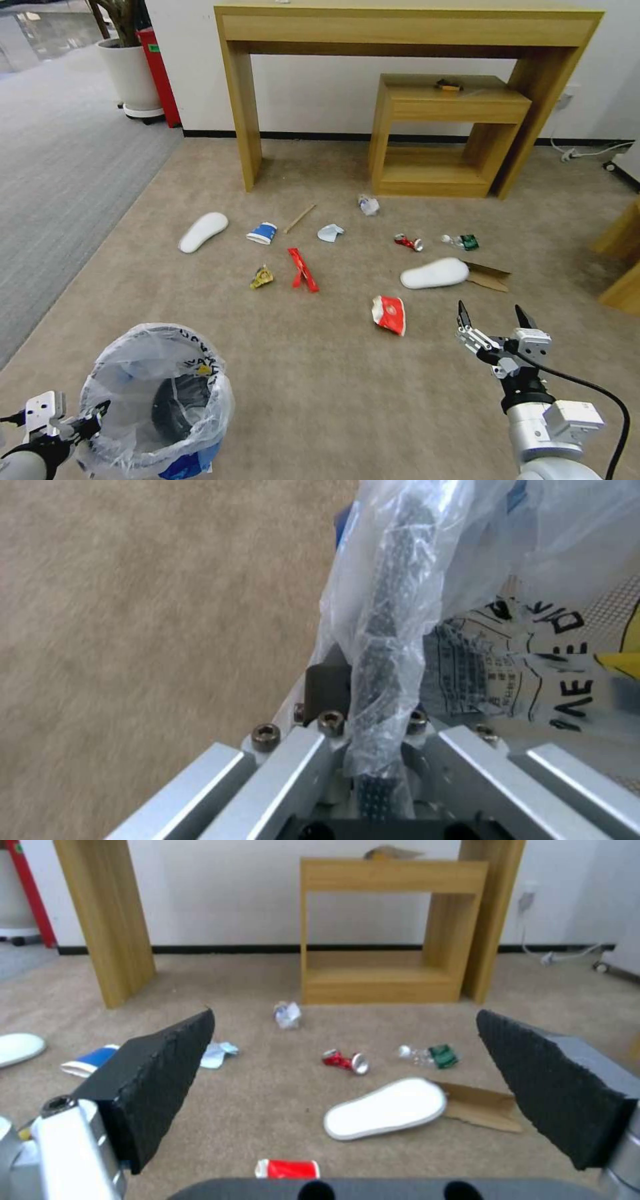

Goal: Pick up the trash bin and place the garbage on the floor into it.

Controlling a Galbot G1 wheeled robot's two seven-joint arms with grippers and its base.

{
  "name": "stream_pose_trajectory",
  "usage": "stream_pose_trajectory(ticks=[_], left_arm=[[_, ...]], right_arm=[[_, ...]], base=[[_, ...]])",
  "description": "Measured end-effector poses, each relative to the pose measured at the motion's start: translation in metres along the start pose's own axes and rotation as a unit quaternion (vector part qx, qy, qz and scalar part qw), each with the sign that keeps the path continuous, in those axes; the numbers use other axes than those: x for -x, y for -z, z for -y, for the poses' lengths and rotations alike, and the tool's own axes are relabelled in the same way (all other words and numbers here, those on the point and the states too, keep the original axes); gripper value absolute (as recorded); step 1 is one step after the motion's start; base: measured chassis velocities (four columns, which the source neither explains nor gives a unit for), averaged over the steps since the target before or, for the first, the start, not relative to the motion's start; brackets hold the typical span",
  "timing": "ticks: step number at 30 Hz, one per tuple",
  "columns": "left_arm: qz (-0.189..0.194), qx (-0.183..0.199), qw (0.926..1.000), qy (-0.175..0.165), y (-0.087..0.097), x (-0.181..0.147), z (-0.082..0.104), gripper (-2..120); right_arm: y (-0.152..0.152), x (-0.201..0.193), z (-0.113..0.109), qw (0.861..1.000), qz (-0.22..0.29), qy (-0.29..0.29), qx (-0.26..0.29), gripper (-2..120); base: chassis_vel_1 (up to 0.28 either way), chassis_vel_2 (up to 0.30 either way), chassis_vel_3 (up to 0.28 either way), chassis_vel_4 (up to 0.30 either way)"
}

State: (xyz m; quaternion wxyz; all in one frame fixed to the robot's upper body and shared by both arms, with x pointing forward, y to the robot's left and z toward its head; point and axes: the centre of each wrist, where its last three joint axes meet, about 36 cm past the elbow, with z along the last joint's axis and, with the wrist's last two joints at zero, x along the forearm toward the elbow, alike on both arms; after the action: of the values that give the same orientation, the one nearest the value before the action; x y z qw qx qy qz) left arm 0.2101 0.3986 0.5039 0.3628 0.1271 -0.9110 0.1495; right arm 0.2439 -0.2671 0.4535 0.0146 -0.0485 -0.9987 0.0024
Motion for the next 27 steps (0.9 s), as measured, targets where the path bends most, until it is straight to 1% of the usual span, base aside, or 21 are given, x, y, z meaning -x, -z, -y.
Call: stream_pose_trajectory(ticks=[1,2,4,8,11,13,15,16,19,20,23,24,27], left_arm=[[0.0,-0.002,1.0,0.0,0.0,0.001,-0.001,0],[0.0,-0.002,1.0,0.0,0.0,0.001,-0.001,0],[0.001,-0.005,1.0,-0.002,0.0,0.002,-0.001,0],[0.002,-0.006,1.0,-0.002,0.001,0.002,-0.002,0],[0.006,-0.007,1.0,-0.002,0.004,0.002,-0.003,0],[0.007,-0.007,0.9999,-0.002,0.004,0.002,-0.003,0],[0.013,-0.009,0.9999,0.001,0.007,0.003,-0.002,0],[0.013,-0.009,0.9999,0.001,0.007,0.003,-0.002,0],[0.018,-0.014,0.9997,0.003,0.009,0.005,0.001,0],[0.018,-0.014,0.9997,0.003,0.009,0.005,0.001,0],[0.021,-0.02,0.9996,0.006,0.011,0.008,0.003,0],[0.021,-0.02,0.9996,0.006,0.011,0.008,0.003,0],[0.02,-0.022,0.9995,0.012,0.012,0.009,0.001,0]], right_arm=[[-0.002,0.003,0.001,1.0,-0.01,-0.002,0.002,100],[-0.002,0.003,0.001,1.0,-0.01,-0.002,0.002,100],[-0.009,0.015,0.006,0.999,-0.037,-0.009,0.011,100],[-0.015,0.027,0.01,0.998,-0.05,-0.014,0.018,100],[-0.035,0.06,0.021,0.995,-0.094,-0.015,0.039,100],[-0.038,0.065,0.022,0.994,-0.101,-0.013,0.039,100],[-0.06,0.091,0.028,0.99,-0.139,-0.007,0.035,100],[-0.06,0.091,0.028,0.99,-0.139,-0.007,0.035,100],[-0.08,0.116,0.031,0.984,-0.174,0.012,0.03,100],[-0.08,0.116,0.031,0.984,-0.174,0.012,0.03,100],[-0.1,0.141,0.023,0.976,-0.21,0.034,0.04,100],[-0.1,0.141,0.023,0.976,-0.21,0.034,0.04,100],[-0.117,0.169,0.005,0.966,-0.246,0.053,0.05,100]], base=[[-0.141,0.272,0.134,-0.301],[-0.141,0.272,0.134,-0.301],[-0.122,0.232,0.108,-0.224],[-0.085,0.18,0.088,-0.132],[-0.016,-0.002,0.002,0.009],[0.014,-0.058,-0.007,0.048],[0.0,0.0,0.0,0.0],[0.0,0.0,0.0,0.0],[0.0,0.0,0.0,0.0],[0.0,0.0,0.0,0.0],[0.0,0.0,0.0,0.0],[0.0,0.0,0.0,0.0],[0.0,0.0,0.0,0.0]])
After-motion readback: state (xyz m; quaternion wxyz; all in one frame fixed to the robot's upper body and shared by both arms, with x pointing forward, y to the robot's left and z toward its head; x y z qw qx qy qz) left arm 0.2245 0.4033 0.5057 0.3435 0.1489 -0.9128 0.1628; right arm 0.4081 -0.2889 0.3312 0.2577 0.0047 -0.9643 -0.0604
